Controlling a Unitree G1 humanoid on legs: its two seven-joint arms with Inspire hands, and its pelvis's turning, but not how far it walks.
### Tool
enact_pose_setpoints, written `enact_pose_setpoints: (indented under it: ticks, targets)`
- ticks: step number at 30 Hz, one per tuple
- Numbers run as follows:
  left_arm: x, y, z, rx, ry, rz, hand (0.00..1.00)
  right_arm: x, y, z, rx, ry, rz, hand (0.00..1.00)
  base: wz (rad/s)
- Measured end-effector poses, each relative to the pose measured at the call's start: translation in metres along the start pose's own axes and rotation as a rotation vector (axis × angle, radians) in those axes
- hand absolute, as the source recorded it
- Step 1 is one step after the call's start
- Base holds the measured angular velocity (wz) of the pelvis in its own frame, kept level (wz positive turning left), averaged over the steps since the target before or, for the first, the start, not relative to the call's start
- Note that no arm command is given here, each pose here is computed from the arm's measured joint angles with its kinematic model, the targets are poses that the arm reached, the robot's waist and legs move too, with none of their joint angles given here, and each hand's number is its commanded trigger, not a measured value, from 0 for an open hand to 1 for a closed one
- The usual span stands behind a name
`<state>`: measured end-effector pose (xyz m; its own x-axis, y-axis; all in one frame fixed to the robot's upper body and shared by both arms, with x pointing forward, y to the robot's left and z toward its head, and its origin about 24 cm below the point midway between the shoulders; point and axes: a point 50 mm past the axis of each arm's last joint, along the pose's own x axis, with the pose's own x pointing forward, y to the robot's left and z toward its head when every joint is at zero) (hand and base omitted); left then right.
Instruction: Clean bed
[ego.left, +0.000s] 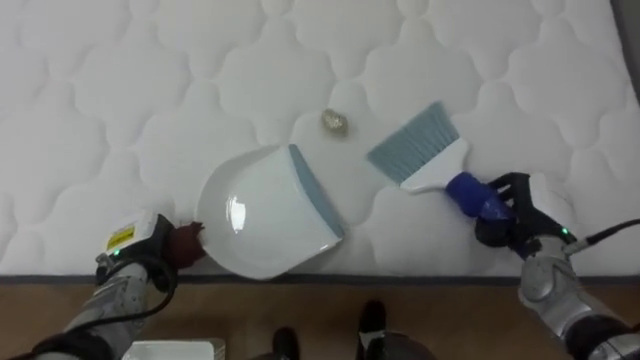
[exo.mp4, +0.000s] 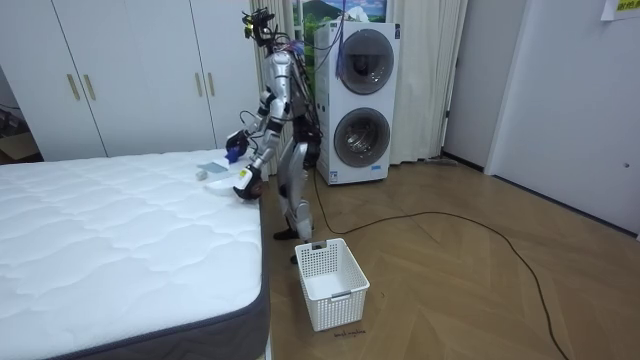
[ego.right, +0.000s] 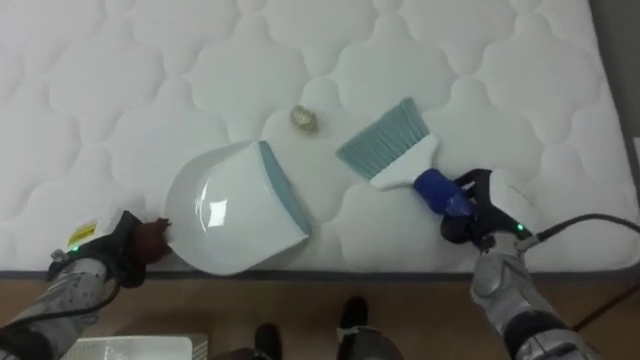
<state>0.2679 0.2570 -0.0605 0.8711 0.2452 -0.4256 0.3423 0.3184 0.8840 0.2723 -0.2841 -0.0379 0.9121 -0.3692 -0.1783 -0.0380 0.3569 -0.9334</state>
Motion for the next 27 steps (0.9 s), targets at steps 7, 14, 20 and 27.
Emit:
enact_pose_setpoints:
  ticks: [7,14,20,27]
  targets:
    - [0.009,0.028,0.001,0.115,-0.014,0.093,1.00,0.021,-0.042,-0.009,-0.401,-0.049,-0.060,1.00,0.04]
    - [0.010,0.035,0.002,0.172,-0.018,0.158,1.00,0.029,-0.052,0.003,-0.635,-0.090,-0.062,1.00,-0.02]
    - [0.011,0.046,-0.002,0.195,-0.007,0.204,1.00,0.036,-0.058,0.029,-0.797,-0.153,-0.077,1.00,-0.03]
    - [0.010,0.053,-0.010,0.221,0.020,0.239,1.00,0.040,-0.064,0.052,-0.916,-0.209,-0.075,1.00,0.00]
